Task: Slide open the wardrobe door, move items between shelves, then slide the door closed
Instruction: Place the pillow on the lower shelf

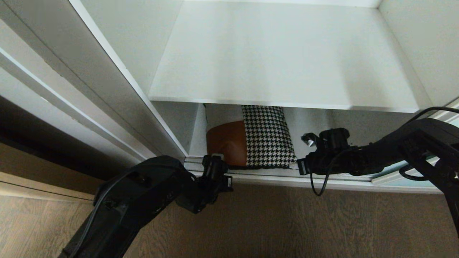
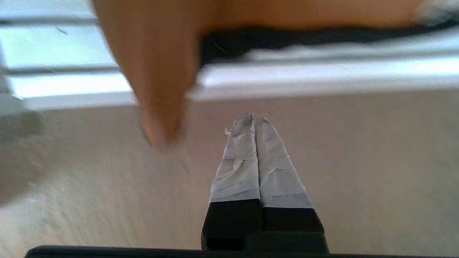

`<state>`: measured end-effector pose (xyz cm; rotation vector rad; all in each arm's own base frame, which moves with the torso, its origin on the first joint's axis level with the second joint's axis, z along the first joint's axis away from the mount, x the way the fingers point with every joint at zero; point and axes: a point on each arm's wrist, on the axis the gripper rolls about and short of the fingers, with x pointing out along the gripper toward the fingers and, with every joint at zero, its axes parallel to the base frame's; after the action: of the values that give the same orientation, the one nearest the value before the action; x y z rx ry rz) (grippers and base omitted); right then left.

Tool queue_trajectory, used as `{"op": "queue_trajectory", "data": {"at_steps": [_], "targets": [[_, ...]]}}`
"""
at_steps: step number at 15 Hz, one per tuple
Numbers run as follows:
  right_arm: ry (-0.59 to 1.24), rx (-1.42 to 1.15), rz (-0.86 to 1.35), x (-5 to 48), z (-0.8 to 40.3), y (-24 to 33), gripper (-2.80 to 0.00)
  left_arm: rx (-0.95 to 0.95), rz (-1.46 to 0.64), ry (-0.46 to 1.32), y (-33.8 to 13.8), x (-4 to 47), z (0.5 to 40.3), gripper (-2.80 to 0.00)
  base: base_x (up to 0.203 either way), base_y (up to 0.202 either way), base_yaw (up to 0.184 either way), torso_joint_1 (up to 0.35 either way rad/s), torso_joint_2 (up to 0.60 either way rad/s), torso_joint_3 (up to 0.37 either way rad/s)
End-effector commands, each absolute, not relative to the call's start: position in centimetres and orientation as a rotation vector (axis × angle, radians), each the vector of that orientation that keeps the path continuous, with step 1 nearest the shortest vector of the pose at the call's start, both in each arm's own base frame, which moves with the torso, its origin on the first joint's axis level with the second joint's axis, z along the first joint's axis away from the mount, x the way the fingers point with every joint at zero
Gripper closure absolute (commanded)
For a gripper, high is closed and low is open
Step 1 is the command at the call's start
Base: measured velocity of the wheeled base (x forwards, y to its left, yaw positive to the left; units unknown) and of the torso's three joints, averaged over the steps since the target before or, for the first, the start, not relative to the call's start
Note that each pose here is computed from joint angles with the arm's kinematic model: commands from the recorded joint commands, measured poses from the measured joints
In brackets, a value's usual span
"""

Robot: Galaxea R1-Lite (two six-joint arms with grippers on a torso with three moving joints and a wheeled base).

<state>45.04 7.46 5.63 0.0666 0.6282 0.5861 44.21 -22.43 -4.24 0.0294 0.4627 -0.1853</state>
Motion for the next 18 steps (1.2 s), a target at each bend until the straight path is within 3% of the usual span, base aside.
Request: {"op": "queue_trajectory", "data": {"at_steps": [1,5,9,13,18], "targets": [[0.609,0.073,0.590,44.4,6.2,6.8,0.00,0.049,-0.150,0.477,-22.5,45.4,-5.9,0.00,0.000,0.000,0.000,0.000,0.00,0.000],[0.563,0.112,0.607,45.2,6.9,6.3,0.00,0.066,-0.152,0.481,-22.9,46.3,-5.6,0.00,0.000,0.000,0.000,0.000,0.00,0.000],[0.569,0.117,0.608,45.0,6.7,6.2,0.00,0.131,-0.157,0.287,-23.9,49.9,-3.5,0.00,0.000,0.000,0.000,0.000,0.00,0.000],[0.583,0.121,0.603,45.0,6.2,6.0,0.00,0.143,-0.156,0.222,-23.5,49.9,-5.5,0.00,0.000,0.000,0.000,0.000,0.00,0.000],[0.589,0.120,0.602,45.0,5.8,6.0,0.00,0.140,-0.171,0.207,-23.5,50.0,-5.1,0.00,0.000,0.000,0.000,0.000,0.00,0.000]]}}
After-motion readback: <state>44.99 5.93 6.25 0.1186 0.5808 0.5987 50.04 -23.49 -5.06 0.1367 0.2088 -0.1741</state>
